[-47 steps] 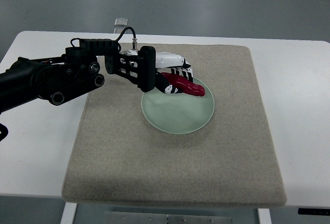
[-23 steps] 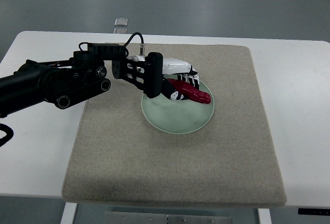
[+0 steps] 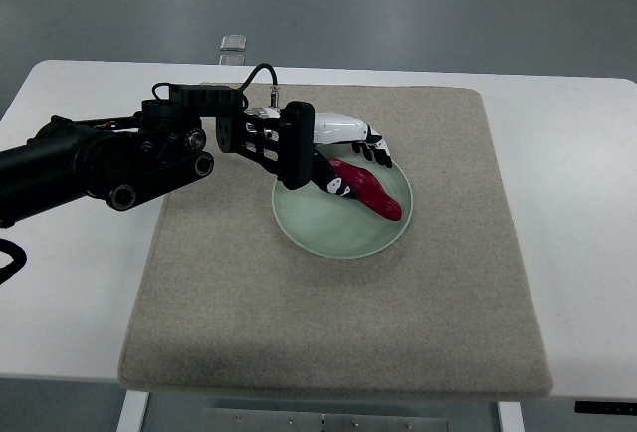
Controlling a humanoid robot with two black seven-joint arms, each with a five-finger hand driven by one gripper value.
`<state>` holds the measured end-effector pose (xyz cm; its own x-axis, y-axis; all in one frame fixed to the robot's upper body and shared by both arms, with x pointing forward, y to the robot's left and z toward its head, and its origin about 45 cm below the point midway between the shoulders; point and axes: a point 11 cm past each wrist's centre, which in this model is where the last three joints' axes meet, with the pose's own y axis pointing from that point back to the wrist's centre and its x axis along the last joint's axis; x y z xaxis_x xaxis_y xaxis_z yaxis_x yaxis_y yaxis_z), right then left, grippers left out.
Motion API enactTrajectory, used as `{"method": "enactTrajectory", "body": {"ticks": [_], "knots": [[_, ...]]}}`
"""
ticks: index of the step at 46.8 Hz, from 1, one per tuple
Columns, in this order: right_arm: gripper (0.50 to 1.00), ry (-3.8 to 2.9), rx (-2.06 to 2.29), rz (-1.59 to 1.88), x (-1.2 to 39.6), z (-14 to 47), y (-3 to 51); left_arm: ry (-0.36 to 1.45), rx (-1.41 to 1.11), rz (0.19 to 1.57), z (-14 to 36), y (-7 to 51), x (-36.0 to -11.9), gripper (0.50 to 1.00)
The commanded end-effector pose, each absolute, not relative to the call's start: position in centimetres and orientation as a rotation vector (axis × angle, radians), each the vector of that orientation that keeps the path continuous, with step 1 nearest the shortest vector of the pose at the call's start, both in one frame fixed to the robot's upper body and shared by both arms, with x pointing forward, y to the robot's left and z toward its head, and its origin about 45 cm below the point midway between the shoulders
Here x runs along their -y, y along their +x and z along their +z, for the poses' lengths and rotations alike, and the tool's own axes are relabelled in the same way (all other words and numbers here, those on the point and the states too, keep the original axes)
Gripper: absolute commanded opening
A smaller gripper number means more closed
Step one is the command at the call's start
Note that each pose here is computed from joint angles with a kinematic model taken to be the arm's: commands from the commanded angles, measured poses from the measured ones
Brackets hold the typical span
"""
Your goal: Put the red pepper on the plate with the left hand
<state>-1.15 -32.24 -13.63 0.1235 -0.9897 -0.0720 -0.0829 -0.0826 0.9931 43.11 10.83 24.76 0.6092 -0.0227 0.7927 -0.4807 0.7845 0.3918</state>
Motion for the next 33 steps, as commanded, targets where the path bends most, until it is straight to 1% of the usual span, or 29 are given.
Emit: {"method": "enactTrajectory", "body": {"ticks": [1,13,17,20,22,24,25,33], "knots": [[0.930,1.386,1.145,-1.132,32.2,-13.6,-1.1,0.631,0.886,0.287,24.8,43.1,-10.8,0.767],[0.928,1.386,1.145,-1.132,32.2,-13.6,-1.1,0.639,0.883,0.317,25.0,43.8,-11.4,0.778],[0.928,1.386,1.145,-1.132,32.2,-13.6,-1.1,0.653,0.883,0.359,25.1,44.7,-12.3,0.846],[0.928,1.386,1.145,-1.132,32.2,-13.6,-1.1,0.672,0.886,0.392,25.2,45.4,-13.2,0.859],[0.928,1.386,1.145,-1.132,32.2,-13.6,-1.1,0.683,0.891,0.423,25.3,46.0,-13.9,0.915],[0.928,1.386,1.145,-1.132,32.2,-13.6,-1.1,0.689,0.899,0.462,25.6,46.6,-14.6,0.956],[0.928,1.386,1.145,-1.132,32.2,-13.6,-1.1,0.692,0.897,0.481,25.6,46.9,-15.0,0.962],[0.928,1.386,1.145,-1.132,32.2,-13.6,-1.1,0.702,0.849,0.639,26.1,48.9,-18.0,0.969]]}}
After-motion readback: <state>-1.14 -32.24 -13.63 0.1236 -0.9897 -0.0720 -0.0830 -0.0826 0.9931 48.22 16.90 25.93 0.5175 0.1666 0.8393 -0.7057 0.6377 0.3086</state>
